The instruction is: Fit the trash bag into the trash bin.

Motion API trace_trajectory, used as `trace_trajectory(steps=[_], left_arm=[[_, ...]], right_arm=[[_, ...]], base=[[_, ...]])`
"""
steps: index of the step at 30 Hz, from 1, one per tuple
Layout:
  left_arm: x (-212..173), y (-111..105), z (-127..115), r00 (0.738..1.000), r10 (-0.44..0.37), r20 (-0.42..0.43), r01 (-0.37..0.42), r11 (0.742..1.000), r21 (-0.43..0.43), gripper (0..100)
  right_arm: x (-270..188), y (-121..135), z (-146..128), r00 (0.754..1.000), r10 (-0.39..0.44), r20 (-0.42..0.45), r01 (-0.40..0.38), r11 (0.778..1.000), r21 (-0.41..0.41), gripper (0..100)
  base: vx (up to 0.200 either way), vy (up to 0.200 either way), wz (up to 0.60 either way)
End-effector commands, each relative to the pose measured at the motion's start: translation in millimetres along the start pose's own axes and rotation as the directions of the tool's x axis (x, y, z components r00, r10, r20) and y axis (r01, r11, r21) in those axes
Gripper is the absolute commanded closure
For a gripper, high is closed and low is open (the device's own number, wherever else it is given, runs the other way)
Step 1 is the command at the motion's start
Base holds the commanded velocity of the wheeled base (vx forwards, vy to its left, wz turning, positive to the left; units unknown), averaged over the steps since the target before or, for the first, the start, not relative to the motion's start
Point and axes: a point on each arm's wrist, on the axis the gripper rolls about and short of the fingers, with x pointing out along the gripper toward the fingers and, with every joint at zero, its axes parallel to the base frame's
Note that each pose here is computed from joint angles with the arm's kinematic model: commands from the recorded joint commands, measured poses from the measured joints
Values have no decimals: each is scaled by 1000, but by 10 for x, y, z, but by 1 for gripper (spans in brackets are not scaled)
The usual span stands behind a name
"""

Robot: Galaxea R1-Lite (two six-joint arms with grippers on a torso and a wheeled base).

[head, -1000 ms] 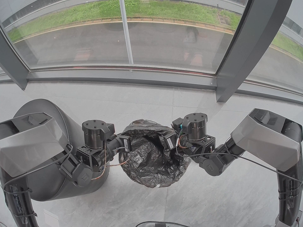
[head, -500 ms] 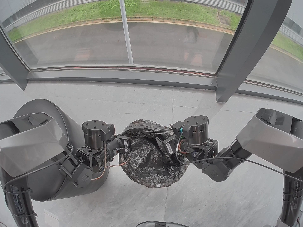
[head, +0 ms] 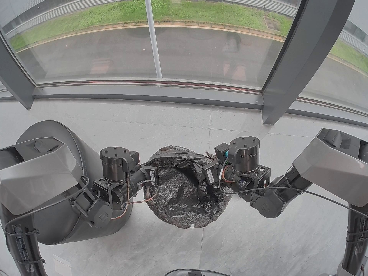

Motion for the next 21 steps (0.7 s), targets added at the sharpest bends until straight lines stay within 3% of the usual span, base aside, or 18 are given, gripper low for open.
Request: trace_trajectory(steps=[1, 11, 21], left_arm=[[2, -3, 4, 1000, 20, 4, -20, 1000, 7, 100], [-75, -78, 121, 997, 64, 50, -66, 997, 45, 100], [-79, -168, 90, 995, 82, 53, -86, 994, 74, 100]], right_arm=[[32, -23, -11, 1000, -7, 0, 7, 1000, 3, 0], [-13, 4, 31, 1000, 1, 14, -1, 1000, 6, 0], [-81, 162, 3, 999, 39, 6, -39, 999, -6, 0]], base=[[0, 0, 0], [0, 0, 0], [0, 0, 0]])
